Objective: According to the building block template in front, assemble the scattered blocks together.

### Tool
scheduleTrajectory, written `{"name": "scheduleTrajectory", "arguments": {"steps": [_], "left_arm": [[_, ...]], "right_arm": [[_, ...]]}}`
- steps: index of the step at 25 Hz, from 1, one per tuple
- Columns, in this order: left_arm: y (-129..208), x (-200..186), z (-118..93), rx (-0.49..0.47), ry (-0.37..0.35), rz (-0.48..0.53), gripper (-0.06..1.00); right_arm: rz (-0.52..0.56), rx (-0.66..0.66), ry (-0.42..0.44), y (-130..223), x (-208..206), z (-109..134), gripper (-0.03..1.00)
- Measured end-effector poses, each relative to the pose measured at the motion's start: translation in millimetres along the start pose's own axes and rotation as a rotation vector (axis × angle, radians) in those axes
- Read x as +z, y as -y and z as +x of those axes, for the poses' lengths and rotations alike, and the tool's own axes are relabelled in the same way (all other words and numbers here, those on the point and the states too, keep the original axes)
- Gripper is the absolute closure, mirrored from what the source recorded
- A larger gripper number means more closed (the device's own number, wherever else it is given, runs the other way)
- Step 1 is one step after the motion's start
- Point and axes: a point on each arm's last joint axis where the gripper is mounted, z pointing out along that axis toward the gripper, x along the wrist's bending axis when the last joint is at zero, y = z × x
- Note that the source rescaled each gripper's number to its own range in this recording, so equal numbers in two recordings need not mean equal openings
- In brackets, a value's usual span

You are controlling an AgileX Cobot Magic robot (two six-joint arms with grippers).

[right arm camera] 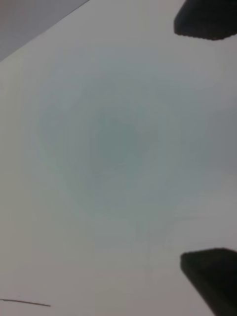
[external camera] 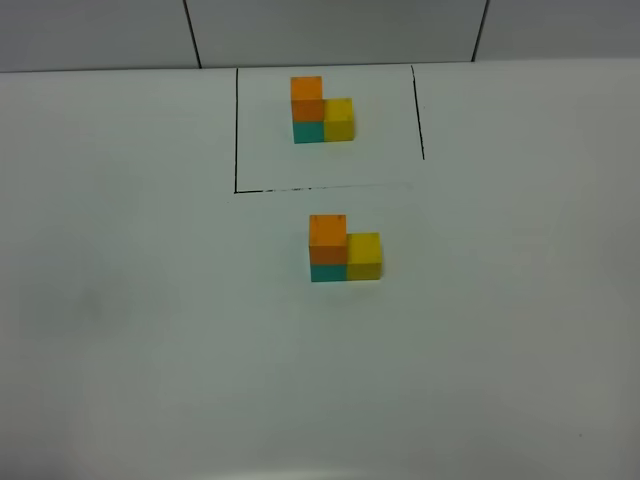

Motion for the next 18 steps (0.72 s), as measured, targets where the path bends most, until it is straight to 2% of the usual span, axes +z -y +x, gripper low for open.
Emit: {"name": "scheduleTrajectory", "arguments": {"steps": [18], "left_arm": [[0.0,0.0,0.0,0.000,0.000,0.000,0.12]], "right_arm": [[0.000,0.000,0.000,0.0,0.0,0.0,0.24]]}}
